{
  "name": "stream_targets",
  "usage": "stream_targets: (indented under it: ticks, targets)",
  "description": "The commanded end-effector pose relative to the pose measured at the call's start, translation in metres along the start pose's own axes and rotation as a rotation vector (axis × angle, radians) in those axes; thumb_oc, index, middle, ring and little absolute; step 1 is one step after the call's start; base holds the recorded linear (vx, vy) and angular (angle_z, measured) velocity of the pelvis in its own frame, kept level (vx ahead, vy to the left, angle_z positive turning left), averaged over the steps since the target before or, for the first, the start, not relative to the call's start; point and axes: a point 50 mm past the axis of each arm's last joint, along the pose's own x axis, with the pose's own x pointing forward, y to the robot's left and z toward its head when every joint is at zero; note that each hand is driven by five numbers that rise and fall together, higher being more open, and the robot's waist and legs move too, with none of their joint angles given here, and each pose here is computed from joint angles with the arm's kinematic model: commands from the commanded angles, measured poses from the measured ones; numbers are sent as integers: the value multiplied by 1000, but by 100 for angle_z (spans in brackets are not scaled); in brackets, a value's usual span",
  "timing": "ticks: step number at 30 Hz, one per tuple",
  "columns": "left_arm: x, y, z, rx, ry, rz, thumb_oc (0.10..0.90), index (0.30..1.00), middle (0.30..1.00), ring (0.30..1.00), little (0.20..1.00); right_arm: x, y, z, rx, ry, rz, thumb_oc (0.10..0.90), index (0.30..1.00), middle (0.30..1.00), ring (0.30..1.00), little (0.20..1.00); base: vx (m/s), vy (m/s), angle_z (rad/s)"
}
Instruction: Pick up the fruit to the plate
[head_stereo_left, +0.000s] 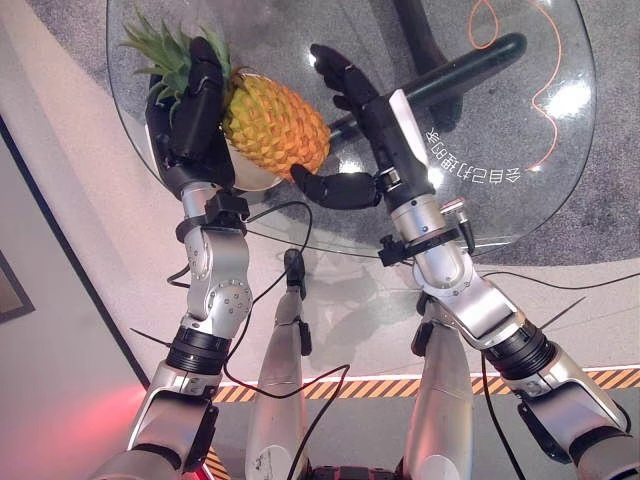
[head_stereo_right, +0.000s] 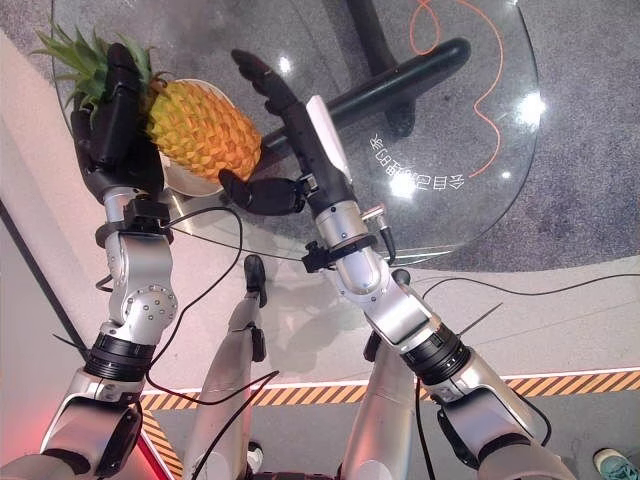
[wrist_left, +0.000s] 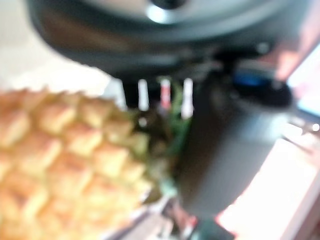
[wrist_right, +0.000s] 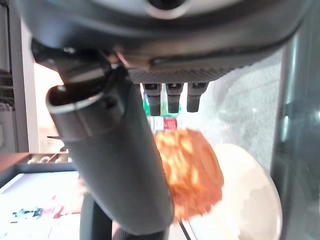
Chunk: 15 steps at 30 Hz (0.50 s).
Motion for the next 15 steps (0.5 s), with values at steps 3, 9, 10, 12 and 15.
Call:
stream_targets:
  ticks: [3,9,10,12,15]
  targets:
    - [6,-42,62,-17,-401,-159,100,300,300,300,200,15,-17,81,138,-405,-118,800,900,900,900,900,0,0,0]
    - [5,-43,70,68,-504,-124,100,300,300,300,200,15,-16,80,133,-396,-124,800,900,900,900,900,0,0,0]
    - [5,-43,71,80,-515,-121,100,300,300,300,200,15,-16,80,133,-397,-125,800,900,900,900,900,0,0,0]
    - [4,-43,72,102,-537,-113,100,300,300,300,200,15,-16,80,129,-399,-126,800,900,900,900,900,0,0,0]
    - [5,-42,73,141,-569,-98,100,300,300,300,200,16,-17,79,123,-396,-137,800,900,900,900,900,0,0,0]
